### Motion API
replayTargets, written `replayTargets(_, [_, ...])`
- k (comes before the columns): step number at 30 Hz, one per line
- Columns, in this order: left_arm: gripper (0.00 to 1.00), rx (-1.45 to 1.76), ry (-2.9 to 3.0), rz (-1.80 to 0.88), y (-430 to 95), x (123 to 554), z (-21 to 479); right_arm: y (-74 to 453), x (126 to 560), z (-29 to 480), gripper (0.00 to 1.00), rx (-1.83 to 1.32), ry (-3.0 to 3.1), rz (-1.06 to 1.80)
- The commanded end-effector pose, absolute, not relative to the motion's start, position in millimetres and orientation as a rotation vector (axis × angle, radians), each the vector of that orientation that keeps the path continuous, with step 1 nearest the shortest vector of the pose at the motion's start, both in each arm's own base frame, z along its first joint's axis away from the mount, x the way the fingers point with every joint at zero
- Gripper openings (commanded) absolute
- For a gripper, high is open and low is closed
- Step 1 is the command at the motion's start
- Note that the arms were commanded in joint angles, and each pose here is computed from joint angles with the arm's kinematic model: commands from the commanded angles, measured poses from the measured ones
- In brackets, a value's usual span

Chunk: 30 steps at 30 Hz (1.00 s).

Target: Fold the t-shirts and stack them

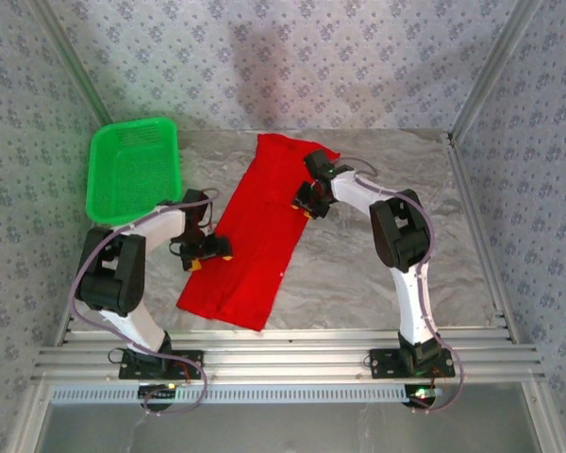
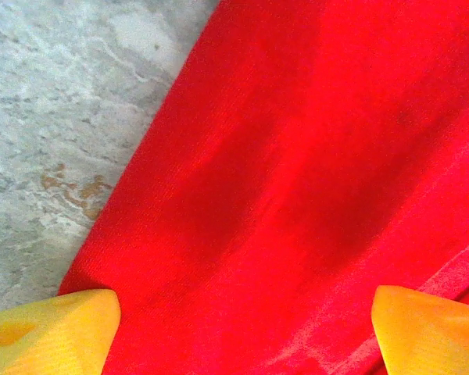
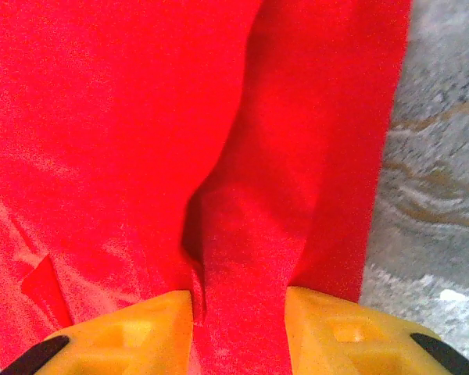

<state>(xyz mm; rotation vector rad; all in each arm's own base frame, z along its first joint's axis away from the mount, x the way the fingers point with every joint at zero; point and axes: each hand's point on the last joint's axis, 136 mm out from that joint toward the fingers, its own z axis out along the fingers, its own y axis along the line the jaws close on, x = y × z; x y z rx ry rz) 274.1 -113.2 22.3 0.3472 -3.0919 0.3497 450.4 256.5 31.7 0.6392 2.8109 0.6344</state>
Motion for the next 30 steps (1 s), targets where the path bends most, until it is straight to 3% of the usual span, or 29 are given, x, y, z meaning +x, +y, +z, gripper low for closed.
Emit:
replayTargets(1, [0.85, 0.361, -3.028, 0.427, -128, 261, 8, 224, 447, 7, 0.38, 0.788, 2.847, 0.433])
replayTargets(11, [0.85, 0.297, -2.938, 0.535, -187, 245, 4, 189, 492, 6, 0.39, 0.857, 2.798, 0.404])
replayTargets(15, [0.86, 0.256, -2.928, 0.601, -212, 248, 17, 185, 522, 6, 0.41, 0.866, 2.774, 0.538])
replayTargets(21, [0.87, 0.257, -2.947, 0.632, -217, 255, 35, 205, 551, 52, 0.54, 0.671, 2.706, 0.768])
replayTargets(26, [0.91, 0.26, -3.033, 0.738, -211, 259, 87, 215, 535, 132, 0.66, 0.437, 2.612, 0.939])
replayTargets(30, [0.94, 0.22, -3.101, 0.867, -206, 252, 125, 214, 481, 183, 0.7, 0.274, 2.609, 1.012])
